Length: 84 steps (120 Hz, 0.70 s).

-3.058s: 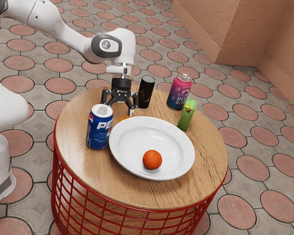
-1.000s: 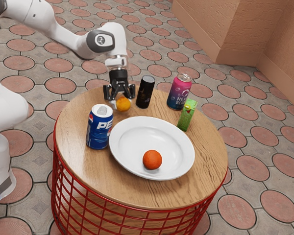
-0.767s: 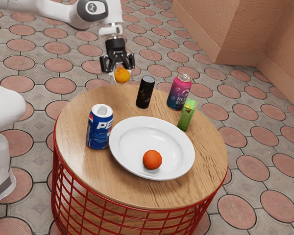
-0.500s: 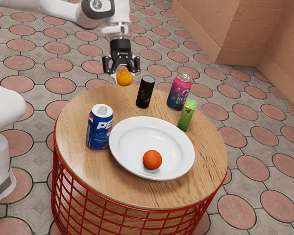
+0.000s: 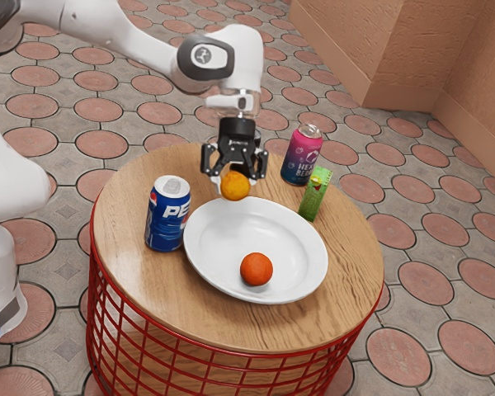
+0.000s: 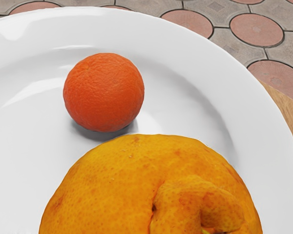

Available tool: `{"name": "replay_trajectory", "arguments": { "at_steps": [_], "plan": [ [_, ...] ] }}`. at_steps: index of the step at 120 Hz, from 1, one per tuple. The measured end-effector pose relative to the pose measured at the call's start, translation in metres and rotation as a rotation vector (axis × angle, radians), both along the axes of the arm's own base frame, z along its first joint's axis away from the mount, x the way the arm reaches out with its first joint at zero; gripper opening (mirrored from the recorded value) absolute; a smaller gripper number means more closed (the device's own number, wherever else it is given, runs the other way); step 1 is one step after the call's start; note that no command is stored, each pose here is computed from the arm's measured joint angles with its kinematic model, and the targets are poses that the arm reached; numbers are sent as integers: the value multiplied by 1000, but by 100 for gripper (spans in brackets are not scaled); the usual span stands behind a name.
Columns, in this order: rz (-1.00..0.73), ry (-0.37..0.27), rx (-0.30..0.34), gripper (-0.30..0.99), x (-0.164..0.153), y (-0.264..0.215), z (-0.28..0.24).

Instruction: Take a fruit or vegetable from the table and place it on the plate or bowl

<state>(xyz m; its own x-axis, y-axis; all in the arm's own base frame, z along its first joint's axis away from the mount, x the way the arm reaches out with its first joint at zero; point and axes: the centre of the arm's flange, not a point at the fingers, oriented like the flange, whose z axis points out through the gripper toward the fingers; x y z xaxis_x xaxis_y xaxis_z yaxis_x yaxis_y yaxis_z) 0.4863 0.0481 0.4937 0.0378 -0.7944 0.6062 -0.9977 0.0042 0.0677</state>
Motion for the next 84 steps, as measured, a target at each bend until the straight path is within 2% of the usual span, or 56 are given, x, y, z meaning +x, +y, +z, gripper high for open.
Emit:
{"name": "replay_trajectory", "arguments": {
  "at_steps": [28,35,43,58,64,70,74,80,84],
  "plan": [
    [-20,-6,30,29,15,-37,-13],
    [-28,-7,41,43,18,-46,-15],
    [-31,-3,52,53,21,-51,-20],
    [-8,-10,84,62,25,-49,-20],
    [15,-28,104,64,33,-37,-3],
    [46,-60,157,66,41,-8,28],
    [81,-100,223,67,47,24,66],
    [143,-129,357,67,46,78,114],
    [175,-108,462,68,40,109,126]
  ]
}}
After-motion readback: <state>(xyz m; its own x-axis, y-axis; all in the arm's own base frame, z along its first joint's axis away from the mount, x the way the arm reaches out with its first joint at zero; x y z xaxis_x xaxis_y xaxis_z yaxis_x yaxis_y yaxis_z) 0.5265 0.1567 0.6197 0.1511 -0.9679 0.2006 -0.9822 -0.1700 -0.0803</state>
